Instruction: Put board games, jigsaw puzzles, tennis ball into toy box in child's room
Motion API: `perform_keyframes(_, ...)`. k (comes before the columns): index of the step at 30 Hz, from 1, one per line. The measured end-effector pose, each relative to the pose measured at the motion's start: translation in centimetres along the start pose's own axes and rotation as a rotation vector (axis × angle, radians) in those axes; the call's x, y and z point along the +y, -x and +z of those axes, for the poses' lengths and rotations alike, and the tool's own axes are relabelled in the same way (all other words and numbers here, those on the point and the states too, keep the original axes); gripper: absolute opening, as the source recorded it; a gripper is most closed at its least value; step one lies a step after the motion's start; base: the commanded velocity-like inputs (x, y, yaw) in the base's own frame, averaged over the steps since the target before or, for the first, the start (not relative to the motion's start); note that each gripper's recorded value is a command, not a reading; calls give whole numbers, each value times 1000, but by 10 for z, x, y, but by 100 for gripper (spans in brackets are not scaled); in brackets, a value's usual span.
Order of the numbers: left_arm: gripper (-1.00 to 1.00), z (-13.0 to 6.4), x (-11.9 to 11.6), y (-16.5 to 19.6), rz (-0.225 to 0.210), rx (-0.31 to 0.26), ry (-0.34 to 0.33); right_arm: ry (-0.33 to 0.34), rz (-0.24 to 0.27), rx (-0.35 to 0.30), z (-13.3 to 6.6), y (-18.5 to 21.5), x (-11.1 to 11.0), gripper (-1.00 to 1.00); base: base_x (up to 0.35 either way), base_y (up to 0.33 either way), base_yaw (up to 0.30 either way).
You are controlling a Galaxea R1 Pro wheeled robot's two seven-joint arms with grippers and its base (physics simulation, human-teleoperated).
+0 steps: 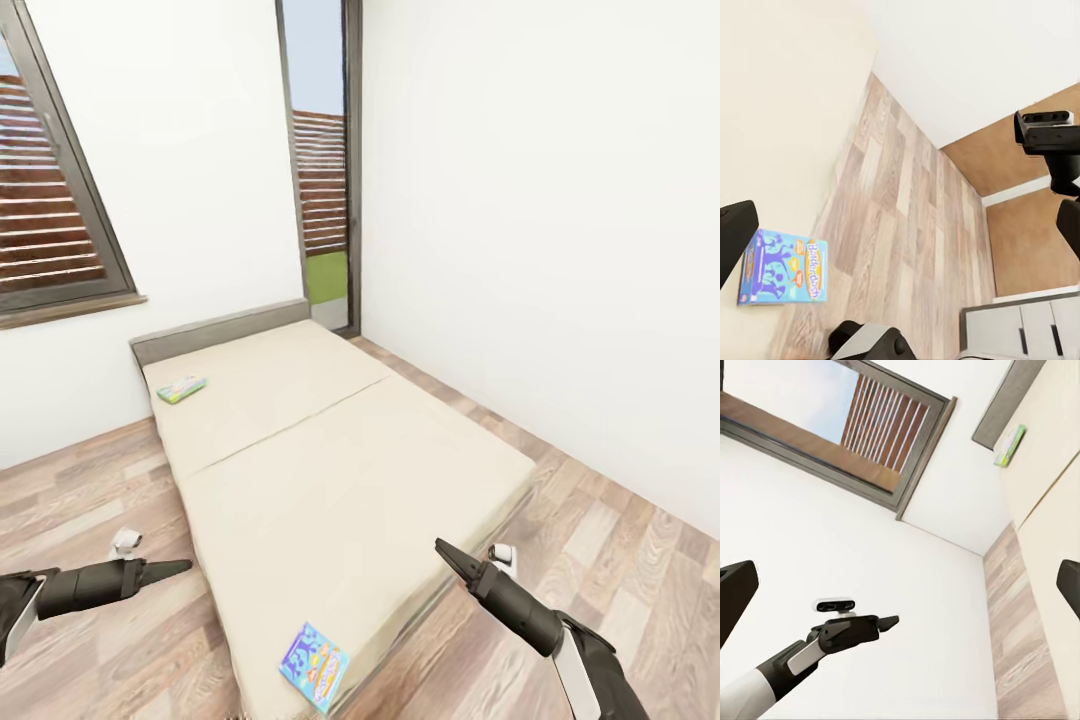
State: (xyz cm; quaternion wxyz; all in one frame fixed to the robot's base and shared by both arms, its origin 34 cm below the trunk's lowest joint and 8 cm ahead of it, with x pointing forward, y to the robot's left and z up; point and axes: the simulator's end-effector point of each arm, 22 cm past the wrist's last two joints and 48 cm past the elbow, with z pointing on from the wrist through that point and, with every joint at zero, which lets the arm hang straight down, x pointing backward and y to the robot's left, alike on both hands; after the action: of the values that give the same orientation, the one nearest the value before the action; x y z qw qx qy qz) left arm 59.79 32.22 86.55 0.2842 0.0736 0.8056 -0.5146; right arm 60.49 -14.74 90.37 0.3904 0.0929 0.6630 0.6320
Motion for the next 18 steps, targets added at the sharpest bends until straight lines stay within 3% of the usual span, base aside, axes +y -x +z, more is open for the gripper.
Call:
perform_keyframes(13, 100, 0, 0, 0, 0, 0, 0, 0, 0, 0, 0, 0, 0, 100, 0, -293, 287)
perform_keyframes(18, 100, 0, 0, 0, 0, 0, 1, 0, 0, 0, 0, 0, 0, 100, 0, -187, 288)
